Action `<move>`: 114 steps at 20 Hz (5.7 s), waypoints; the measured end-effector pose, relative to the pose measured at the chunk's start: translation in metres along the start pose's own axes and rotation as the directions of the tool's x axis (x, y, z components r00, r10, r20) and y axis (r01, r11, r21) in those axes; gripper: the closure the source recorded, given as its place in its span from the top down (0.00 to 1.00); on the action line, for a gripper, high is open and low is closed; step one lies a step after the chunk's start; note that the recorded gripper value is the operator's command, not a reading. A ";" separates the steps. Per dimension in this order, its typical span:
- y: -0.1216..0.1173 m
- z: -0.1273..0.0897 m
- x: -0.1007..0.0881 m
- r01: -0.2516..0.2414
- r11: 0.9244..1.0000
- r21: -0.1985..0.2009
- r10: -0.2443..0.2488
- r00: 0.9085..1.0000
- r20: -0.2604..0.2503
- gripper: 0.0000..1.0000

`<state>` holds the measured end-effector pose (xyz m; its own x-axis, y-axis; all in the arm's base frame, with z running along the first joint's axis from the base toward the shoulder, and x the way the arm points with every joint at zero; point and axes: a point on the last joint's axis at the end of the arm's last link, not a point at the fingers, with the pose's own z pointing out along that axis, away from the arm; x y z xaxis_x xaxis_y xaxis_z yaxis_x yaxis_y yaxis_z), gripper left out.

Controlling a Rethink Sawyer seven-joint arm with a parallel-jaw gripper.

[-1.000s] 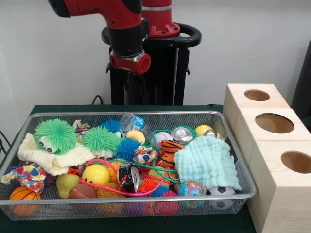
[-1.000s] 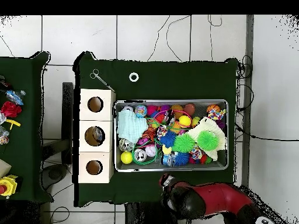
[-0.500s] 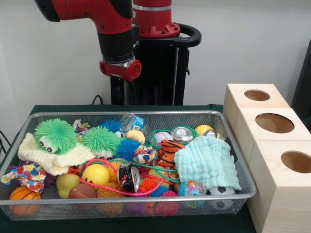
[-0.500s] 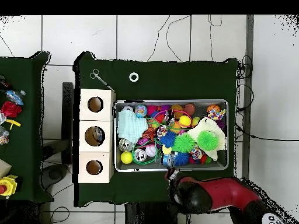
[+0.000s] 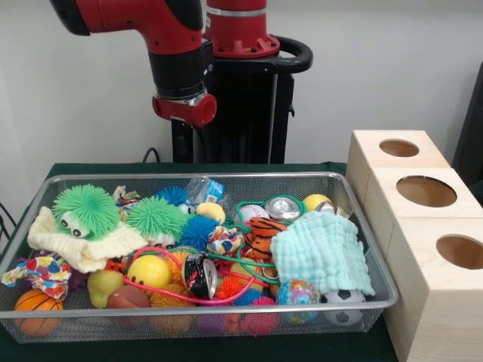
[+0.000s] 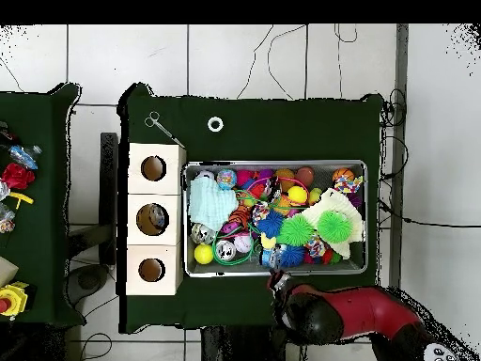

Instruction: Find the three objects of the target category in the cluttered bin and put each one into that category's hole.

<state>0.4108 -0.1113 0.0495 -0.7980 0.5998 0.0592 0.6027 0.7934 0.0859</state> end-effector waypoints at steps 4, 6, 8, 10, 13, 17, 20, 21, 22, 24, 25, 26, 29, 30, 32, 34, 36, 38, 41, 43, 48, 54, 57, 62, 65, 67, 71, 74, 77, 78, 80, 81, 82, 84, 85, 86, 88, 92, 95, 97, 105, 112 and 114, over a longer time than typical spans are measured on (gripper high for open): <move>0.002 0.005 -0.008 -0.006 1.000 -0.007 0.006 1.000 0.004 1.00; 0.003 0.007 -0.012 -0.008 1.000 -0.009 0.008 1.000 0.008 1.00; 0.006 0.011 -0.021 -0.013 1.000 -0.013 0.014 1.000 0.017 1.00; 0.007 0.014 -0.031 -0.023 1.000 -0.014 0.023 0.999 0.022 1.00; 0.008 0.017 -0.044 -0.043 0.999 -0.010 0.043 0.999 0.024 1.00; 0.012 0.019 -0.058 -0.072 0.997 0.005 0.072 0.997 0.012 1.00; 0.021 0.018 -0.065 -0.085 0.996 0.018 0.085 0.996 0.000 1.00; 0.024 0.017 -0.067 -0.086 0.996 0.021 0.086 0.996 -0.002 1.00; 0.027 0.017 -0.068 -0.085 0.996 0.024 0.085 0.996 -0.004 1.00; 0.037 0.017 -0.071 -0.077 0.997 0.030 0.077 0.997 -0.003 1.00; 0.041 0.017 -0.072 -0.072 0.997 0.030 0.072 0.997 -0.001 1.00; 0.045 0.017 -0.072 -0.068 0.997 0.029 0.068 0.998 0.001 1.00; 0.054 0.017 -0.070 -0.060 0.998 0.027 0.060 0.998 -0.001 1.00; 0.057 0.017 -0.069 -0.058 0.998 0.027 0.058 0.998 -0.002 1.00; 0.061 0.017 -0.067 -0.052 0.998 0.028 0.052 0.999 -0.004 1.00; 0.062 0.018 -0.066 -0.049 0.998 0.030 0.049 0.999 -0.005 1.00; 0.064 0.018 -0.065 -0.044 0.998 0.033 0.044 0.999 -0.006 1.00; 0.064 0.019 -0.063 -0.042 0.998 0.039 0.042 0.999 -0.007 1.00; 0.063 0.020 -0.061 -0.041 0.998 0.048 0.041 0.999 -0.008 1.00; 0.061 0.021 -0.059 -0.042 0.998 0.054 0.042 0.999 -0.010 1.00; 0.052 0.023 -0.053 -0.048 0.995 0.083 0.049 0.999 -0.017 1.00; 0.048 0.028 -0.040 -0.042 0.993 0.113 0.046 0.998 -0.035 1.00; 0.045 0.037 -0.027 -0.035 0.990 0.137 0.043 0.997 -0.060 1.00; 0.047 0.041 -0.020 -0.023 0.989 0.149 0.031 0.998 -0.054 1.00; 0.047 0.041 -0.018 -0.019 0.988 0.153 0.025 0.999 -0.042 1.00; 0.048 0.041 -0.017 -0.013 0.987 0.157 0.019 0.999 -0.035 1.00; 0.048 0.041 -0.016 -0.010 0.987 0.161 0.014 1.000 -0.026 1.00; 0.047 0.042 -0.015 -0.008 0.987 0.163 0.010 1.000 -0.012 0.00; 0.046 0.045 -0.015 -0.012 0.988 0.152 0.012 1.000 -0.002 0.00; 0.045 0.046 -0.015 -0.013 0.989 0.146 0.013 1.000 0.001 0.00; 0.045 0.050 -0.014 -0.016 0.991 0.135 0.015 1.000 0.005 0.00; 0.045 0.051 -0.014 -0.017 0.991 0.131 0.016 1.000 0.007 0.00; 0.044 0.053 -0.013 -0.020 0.992 0.125 0.019 1.000 0.009 0.00; 0.043 0.054 -0.014 -0.023 0.992 0.122 0.021 1.000 0.011 0.00; 0.043 0.053 -0.014 -0.026 0.992 0.121 0.025 1.000 0.011 0.00; 0.043 0.053 -0.014 -0.028 0.992 0.121 0.027 1.000 0.011 0.00; 0.042 0.053 -0.015 -0.033 0.992 0.120 0.032 0.999 0.011 0.00; 0.040 0.042 -0.017 -0.080 0.989 0.122 0.080 0.997 0.006 0.00; 0.041 0.026 -0.020 -0.124 0.984 0.130 0.125 0.992 -0.001 0.00; 0.040 0.017 -0.021 -0.148 0.979 0.142 0.151 0.989 -0.009 0.00; 0.047 -0.049 -0.025 -0.250 0.935 0.250 0.275 0.959 -0.073 0.00; 0.069 -0.074 -0.019 -0.243 0.927 0.285 0.278 0.957 -0.089 0.00; 0.078 -0.080 -0.016 -0.223 0.926 0.305 0.263 0.960 -0.097 0.00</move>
<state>0.4702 -0.0671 0.1348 -0.6078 0.7744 0.1757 0.7374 0.6325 -0.2370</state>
